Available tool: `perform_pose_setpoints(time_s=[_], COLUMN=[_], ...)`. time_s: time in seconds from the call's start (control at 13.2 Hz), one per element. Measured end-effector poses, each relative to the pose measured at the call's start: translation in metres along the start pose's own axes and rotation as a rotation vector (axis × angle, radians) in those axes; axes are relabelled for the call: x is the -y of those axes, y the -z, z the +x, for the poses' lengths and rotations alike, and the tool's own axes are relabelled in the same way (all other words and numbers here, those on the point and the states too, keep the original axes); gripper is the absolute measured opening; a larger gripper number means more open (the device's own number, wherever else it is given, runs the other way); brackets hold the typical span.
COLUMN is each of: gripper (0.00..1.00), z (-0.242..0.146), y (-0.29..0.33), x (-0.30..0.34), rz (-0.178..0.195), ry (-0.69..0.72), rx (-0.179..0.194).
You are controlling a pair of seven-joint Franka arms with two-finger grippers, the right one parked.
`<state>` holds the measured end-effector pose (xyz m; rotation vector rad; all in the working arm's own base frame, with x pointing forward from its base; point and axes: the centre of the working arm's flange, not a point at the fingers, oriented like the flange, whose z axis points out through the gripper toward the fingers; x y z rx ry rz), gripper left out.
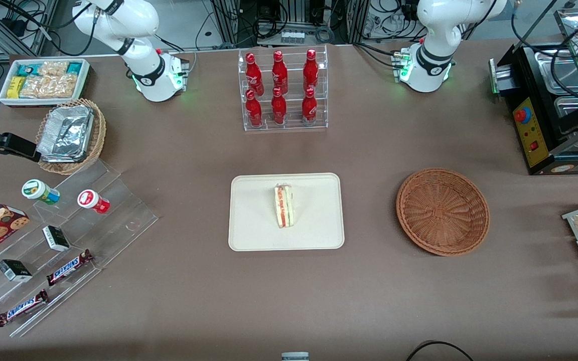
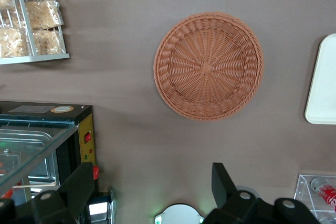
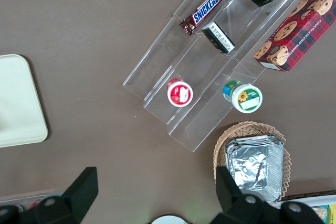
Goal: Place sandwich from basket to tray
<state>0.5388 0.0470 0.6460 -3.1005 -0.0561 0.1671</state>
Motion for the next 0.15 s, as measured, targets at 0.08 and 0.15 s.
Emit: perform_pose_setpoints(time_s=[0.08, 0.15], gripper=[0.99, 0.99], z=[-0.0055, -0.0085], y=[0.0004, 0.002], x=[-0.0057, -0.0101], rz=[0.001, 0.0], ry=[-0.01, -0.018], rx=[0.0, -0.004])
